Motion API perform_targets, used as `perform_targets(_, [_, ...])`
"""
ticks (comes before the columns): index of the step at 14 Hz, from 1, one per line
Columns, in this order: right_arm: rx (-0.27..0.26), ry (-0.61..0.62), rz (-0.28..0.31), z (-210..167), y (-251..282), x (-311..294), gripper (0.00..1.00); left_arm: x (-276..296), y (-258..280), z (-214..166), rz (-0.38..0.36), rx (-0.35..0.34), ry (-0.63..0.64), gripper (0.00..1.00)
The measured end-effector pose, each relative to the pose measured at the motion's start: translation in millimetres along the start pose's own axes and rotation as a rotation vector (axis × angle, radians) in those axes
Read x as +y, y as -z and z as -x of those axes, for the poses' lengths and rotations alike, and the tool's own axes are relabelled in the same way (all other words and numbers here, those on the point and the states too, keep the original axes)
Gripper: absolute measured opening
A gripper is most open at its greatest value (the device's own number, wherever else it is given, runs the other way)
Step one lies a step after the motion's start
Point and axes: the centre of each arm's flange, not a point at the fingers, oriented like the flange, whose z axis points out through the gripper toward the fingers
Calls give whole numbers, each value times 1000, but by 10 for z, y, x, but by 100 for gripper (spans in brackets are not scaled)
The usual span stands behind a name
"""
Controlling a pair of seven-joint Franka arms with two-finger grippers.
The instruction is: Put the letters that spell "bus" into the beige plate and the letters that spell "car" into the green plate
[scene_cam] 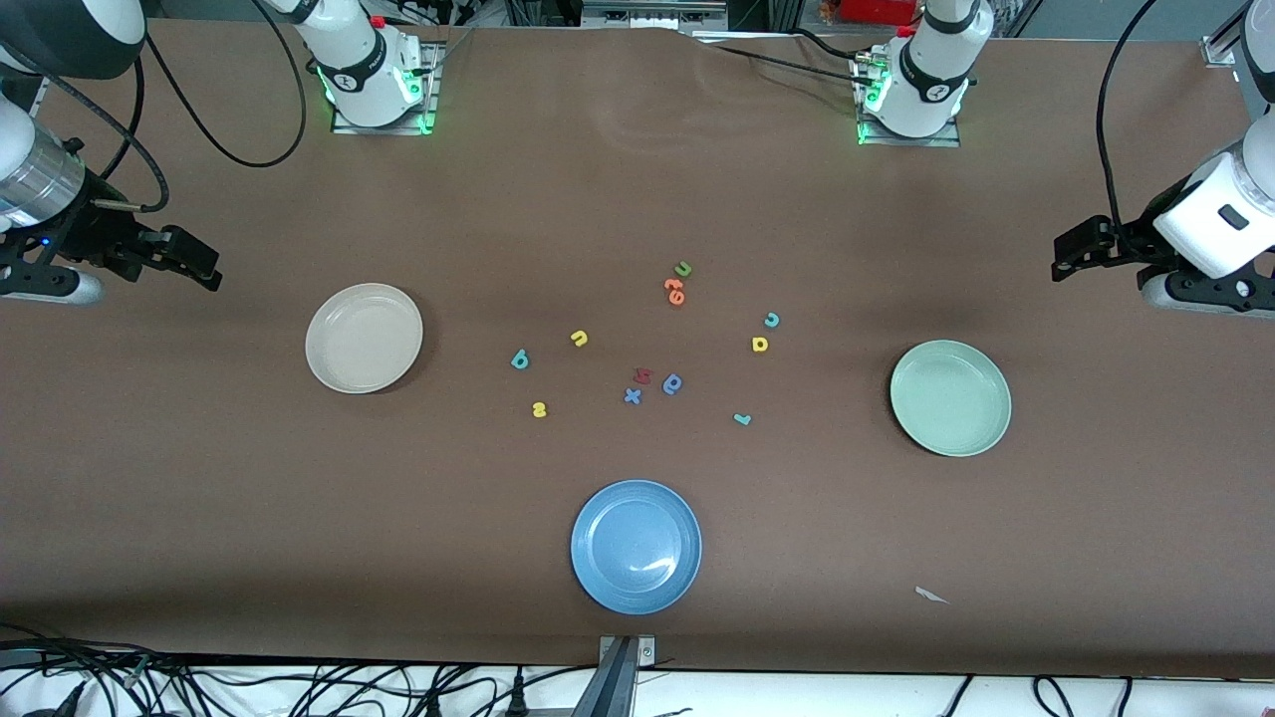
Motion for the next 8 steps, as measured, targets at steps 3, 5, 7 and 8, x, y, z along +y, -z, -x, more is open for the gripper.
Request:
perform_targets(3, [0, 1, 0, 1, 0, -5, 100, -21, 8, 5, 0, 1, 4, 100])
perform_targets(5, [0, 6, 0, 5, 1, -33, 100, -21, 13, 8, 0, 2, 4, 100])
perform_targets(7, [0, 11, -1, 10, 1, -65, 100, -22, 14, 8, 0, 2, 4, 100])
perform_targets(8, [0, 12, -1, 10, 1, -68, 100, -27, 14, 9, 0, 2, 5, 100])
